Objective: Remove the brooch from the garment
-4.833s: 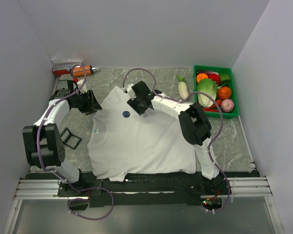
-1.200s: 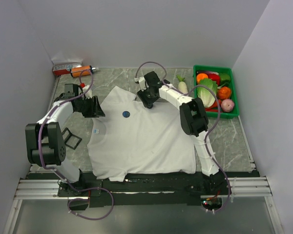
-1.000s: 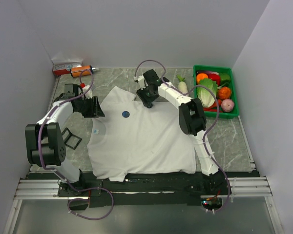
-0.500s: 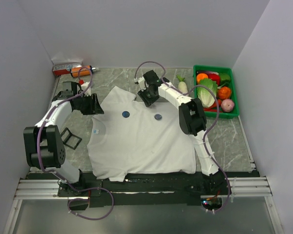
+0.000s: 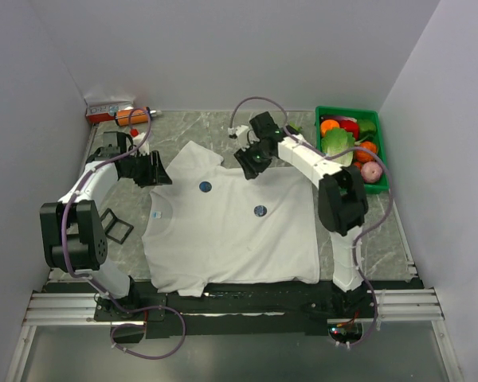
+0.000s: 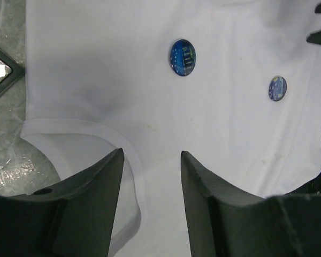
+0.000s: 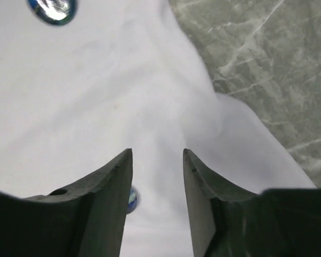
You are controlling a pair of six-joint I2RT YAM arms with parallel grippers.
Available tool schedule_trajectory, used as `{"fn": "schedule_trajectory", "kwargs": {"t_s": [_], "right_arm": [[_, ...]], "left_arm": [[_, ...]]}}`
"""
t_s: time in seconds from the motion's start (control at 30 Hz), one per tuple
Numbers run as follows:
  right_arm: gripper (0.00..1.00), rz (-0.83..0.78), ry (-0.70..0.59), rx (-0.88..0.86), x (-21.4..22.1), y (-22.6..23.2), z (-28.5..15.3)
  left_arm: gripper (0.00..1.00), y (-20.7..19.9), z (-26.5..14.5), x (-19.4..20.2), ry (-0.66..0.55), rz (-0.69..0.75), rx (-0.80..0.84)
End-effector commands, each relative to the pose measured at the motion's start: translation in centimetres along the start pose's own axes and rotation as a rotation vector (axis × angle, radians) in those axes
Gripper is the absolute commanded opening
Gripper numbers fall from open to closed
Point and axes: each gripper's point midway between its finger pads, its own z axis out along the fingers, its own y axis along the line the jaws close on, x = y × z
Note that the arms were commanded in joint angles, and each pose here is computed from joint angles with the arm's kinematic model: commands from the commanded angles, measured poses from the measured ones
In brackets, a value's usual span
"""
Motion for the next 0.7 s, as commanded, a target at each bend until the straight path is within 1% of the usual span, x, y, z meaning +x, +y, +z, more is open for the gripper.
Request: {"fn": "schedule_trajectory", "kwargs": {"t_s": [0.0, 0.1, 0.2, 0.37, 0.47, 0.67], "right_arm": [[0.57, -0.189, -0.002, -0.064, 3.3, 1.5, -2.9], [0.63, -0.241, 0.045, -0.093, 6.2, 2.6, -3.0], [0.67, -0.267, 0.061, -0.090, 7.5, 3.2, -2.9], [0.68, -0.280, 0.071, -0.100, 8.0, 4.0, -2.6], [0.68, -0.269, 0.089, -0.070, 8.4, 3.8, -1.7], [0.68, -0.263, 0.105, -0.083, 8.7, 5.0, -0.3]], "left_arm": [[0.52, -1.4, -0.9, -1.9, -0.052, 0.039, 0.043], [0.52, -1.5, -1.0, -1.3, -0.046, 0.036, 0.046], [0.53, -1.4, -1.1, -0.9, -0.047, 0.047, 0.037], [0.52, -1.2, -1.0, -0.7, -0.041, 0.048, 0.032], [0.53, -1.4, -0.8, -1.0, -0.041, 0.047, 0.041], [0.53, -1.4, -0.9, -1.9, -0.040, 0.076, 0.028]]}}
